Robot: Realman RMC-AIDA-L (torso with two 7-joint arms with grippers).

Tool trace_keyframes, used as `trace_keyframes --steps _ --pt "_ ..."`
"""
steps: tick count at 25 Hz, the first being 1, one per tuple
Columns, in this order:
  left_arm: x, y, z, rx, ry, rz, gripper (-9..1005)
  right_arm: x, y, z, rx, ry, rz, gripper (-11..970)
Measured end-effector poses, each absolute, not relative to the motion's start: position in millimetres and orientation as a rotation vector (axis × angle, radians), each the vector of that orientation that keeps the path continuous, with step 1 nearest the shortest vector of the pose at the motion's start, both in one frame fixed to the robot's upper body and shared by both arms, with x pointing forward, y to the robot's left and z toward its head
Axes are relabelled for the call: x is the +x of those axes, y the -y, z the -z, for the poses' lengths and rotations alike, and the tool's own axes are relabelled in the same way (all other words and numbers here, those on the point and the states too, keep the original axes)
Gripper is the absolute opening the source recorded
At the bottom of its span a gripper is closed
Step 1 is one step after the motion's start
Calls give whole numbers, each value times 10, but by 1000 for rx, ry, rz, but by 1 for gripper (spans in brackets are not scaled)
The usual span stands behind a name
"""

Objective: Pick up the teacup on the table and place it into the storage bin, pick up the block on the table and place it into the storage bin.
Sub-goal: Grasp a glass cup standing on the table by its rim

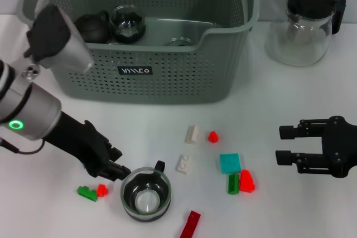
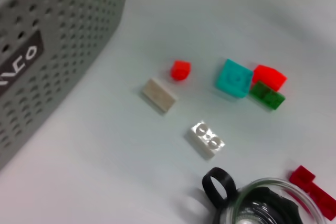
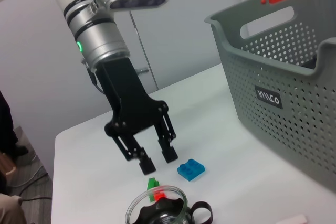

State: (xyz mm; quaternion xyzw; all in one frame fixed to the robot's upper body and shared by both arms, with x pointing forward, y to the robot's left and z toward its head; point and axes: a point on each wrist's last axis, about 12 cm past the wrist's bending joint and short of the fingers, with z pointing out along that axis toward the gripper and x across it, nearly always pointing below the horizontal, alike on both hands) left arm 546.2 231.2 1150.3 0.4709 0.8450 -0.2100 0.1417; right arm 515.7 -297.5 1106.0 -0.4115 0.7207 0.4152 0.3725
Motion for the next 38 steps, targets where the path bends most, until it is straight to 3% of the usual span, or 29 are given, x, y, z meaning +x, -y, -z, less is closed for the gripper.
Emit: trace_keyframes --steps 20,38 --pt "5492 -1991 -11272 1412 -2486 535 400 5188 2954 -11072 -1058 -1843 -1058 638" --pt "5530 -1911 -11105 1423 -2544 481 379 5190 2955 -11070 -1060 -1844 -1063 637"
